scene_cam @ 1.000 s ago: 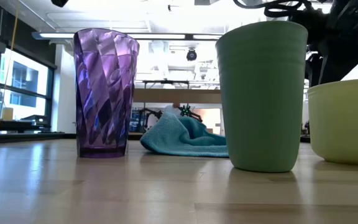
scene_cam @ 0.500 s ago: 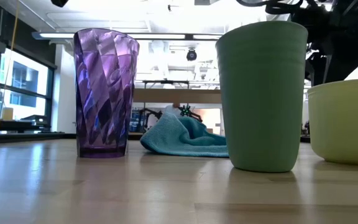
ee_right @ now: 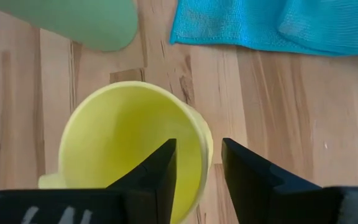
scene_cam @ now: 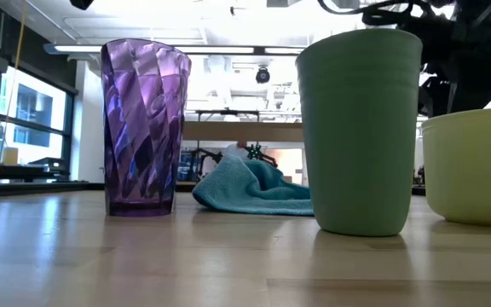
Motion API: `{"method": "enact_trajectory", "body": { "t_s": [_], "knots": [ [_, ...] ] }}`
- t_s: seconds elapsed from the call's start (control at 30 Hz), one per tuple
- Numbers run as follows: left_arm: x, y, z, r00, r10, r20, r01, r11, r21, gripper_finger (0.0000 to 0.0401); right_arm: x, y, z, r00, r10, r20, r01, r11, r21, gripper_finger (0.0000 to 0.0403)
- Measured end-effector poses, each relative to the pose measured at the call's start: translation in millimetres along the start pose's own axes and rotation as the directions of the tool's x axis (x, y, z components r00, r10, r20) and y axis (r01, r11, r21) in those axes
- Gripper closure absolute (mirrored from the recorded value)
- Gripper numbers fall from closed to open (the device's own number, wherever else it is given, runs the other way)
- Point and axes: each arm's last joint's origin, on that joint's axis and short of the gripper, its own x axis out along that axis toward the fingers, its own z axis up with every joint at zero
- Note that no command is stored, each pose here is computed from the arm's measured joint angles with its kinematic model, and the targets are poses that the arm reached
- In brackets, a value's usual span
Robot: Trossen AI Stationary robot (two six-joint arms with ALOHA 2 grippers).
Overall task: Stack small to large cups/mugs on shelf
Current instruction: Put the yellow mug on the shelf
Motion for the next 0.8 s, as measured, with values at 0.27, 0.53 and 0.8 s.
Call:
{"method": "enact_trajectory", "body": {
  "t_s": [0.27,0.53,0.8],
  "knots": [
    [-0.1,0.0,0.0,1.0,0.0,0.0,0.0,1.0,0.0,0.04,3.3,0.4,1.1,1.0,0.003,-0.005,-0.003,1.0,0.001,0.035],
    [0.0,0.0,0.0,1.0,0.0,0.0,0.0,1.0,0.0,0.04,3.2,-0.7,-0.7,1.0,-0.014,-0.02,0.015,0.999,0.035,0.0397],
    [0.0,0.0,0.0,1.0,0.0,0.0,0.0,1.0,0.001,0.04,-3.4,2.5,6.0,1.0,-0.011,-0.005,0.011,0.998,0.059,0.0401]
  ]
}}
